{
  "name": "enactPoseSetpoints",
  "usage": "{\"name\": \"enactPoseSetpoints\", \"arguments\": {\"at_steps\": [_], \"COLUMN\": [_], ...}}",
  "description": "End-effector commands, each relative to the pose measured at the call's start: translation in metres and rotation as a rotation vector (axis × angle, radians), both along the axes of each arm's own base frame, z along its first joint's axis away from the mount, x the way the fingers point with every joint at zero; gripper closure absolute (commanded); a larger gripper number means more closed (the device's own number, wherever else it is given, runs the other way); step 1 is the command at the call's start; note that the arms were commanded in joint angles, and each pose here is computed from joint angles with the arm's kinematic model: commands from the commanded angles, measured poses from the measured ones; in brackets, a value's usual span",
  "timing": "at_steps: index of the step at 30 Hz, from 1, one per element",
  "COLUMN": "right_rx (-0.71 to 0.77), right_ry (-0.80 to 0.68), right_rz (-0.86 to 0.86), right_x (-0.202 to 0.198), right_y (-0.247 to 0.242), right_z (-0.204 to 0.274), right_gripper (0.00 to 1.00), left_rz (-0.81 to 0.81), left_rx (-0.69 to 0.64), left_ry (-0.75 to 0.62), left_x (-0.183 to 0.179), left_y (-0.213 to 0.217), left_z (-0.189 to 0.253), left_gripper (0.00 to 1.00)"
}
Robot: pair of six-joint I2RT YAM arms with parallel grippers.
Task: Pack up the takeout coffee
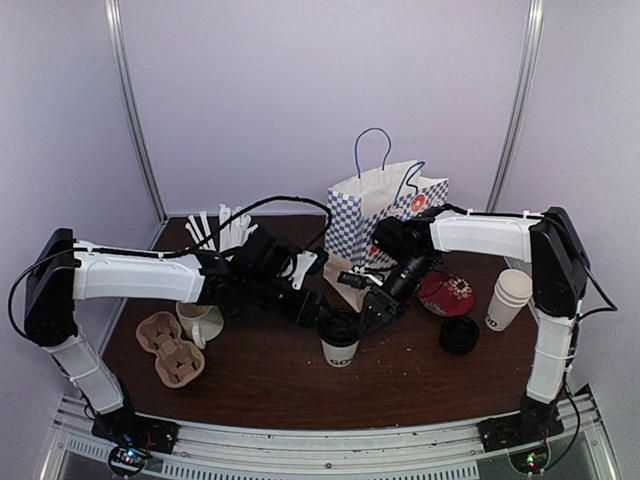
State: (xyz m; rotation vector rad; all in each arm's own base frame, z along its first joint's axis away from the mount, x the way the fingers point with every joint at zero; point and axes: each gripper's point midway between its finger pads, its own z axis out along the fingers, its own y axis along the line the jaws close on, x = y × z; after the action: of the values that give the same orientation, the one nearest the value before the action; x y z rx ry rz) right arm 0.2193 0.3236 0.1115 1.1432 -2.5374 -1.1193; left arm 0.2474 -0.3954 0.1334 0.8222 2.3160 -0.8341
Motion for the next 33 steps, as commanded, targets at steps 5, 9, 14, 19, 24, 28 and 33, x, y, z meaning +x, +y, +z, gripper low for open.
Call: {"name": "enactPoseSetpoints", "arguments": {"at_steps": [5,9,14,19,24,28,33], "right_rx": [0.007,0.000,0.006,0.025,0.040,0.045,0.061], "right_ry": [-0.174,-0.213,-0.289,-0.322,-0.337,-0.342,-0.385], "right_rz": [0.051,0.065,0.085,0.092,0.091,0.095,0.109], "right_x": [0.010,0.011,0.008,0.004,0.003,0.003,0.005], "right_y": [-0.011,-0.016,-0.025,-0.033,-0.035,-0.035,-0.035], "right_z": [0.022,0.029,0.047,0.058,0.064,0.065,0.070], "right_gripper": [0.51,0.51,0.51,0.50,0.50,0.50,0.50], "left_rz": [-0.059,-0.065,-0.083,-0.101,-0.113,-0.122,-0.196], "left_rx": [-0.075,-0.052,0.002,0.065,0.078,0.074,0.056], "left_ry": [-0.100,-0.126,-0.199,-0.225,-0.230,-0.245,-0.248], "left_x": [0.006,0.009,0.012,0.014,0.012,0.009,-0.008], "left_y": [-0.011,-0.009,-0.001,0.005,0.008,0.011,0.018], "left_z": [0.050,0.054,0.060,0.056,0.057,0.065,0.072], "left_gripper": [0.35,0.35,0.35,0.35,0.35,0.34,0.32]}}
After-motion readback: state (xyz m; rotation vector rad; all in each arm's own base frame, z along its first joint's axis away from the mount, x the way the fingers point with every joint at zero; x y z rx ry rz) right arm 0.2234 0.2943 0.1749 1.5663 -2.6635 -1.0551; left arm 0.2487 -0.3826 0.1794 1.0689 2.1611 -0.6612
